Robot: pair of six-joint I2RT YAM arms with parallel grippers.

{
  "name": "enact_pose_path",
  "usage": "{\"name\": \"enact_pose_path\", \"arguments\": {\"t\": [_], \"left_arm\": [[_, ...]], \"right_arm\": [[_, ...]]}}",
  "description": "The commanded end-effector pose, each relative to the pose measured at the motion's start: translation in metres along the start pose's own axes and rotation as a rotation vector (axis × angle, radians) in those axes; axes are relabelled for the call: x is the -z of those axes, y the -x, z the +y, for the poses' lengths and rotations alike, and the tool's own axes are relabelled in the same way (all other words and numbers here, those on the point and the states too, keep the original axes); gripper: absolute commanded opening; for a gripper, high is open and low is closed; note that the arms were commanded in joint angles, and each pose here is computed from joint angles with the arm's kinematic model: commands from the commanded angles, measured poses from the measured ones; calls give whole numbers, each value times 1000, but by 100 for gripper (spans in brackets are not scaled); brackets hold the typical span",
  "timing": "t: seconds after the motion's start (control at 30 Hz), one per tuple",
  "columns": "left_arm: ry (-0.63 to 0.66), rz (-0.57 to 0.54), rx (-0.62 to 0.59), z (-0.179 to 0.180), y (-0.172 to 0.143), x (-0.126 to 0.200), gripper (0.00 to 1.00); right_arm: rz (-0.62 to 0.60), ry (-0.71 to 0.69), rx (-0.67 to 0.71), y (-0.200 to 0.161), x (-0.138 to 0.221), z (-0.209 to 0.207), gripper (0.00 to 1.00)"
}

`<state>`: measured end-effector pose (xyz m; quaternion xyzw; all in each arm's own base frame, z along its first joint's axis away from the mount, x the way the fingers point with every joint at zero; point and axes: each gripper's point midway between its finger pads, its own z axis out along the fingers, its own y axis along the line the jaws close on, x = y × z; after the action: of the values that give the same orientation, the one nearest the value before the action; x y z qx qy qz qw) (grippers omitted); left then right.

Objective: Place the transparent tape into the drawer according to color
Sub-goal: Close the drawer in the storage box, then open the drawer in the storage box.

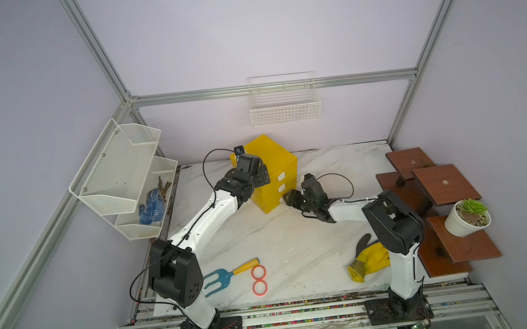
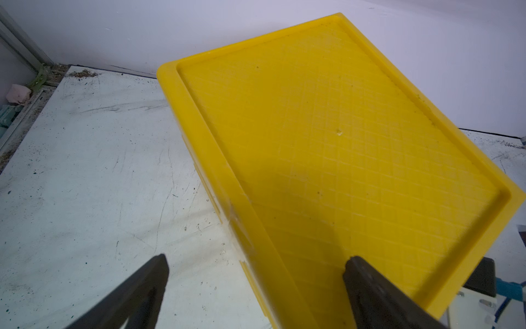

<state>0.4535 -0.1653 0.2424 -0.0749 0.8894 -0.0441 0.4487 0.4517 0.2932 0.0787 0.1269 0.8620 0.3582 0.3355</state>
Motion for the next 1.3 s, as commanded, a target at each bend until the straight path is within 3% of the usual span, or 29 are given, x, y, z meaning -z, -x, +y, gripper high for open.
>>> {"name": "enact_pose_path", "arguments": {"t": [0.0, 0.33, 0.7, 1.1, 1.27], "left_arm": [[42, 153, -69, 10, -47, -17, 100], [29, 165, -69, 8, -49, -19, 100], [19, 181, -73, 6, -53, -20, 100], [28, 174, -68, 4, -49, -23, 100], [29, 175, -67, 4, -49, -25, 100]], "right_arm": [[-26, 63, -14, 9, -3, 17, 59], [-30, 23, -42, 11, -15, 12, 57], [10, -139, -103, 5, -21, -12, 47], [189, -305, -53, -39, 12, -52, 45], [212, -336, -31, -45, 32, -62, 46]]}}
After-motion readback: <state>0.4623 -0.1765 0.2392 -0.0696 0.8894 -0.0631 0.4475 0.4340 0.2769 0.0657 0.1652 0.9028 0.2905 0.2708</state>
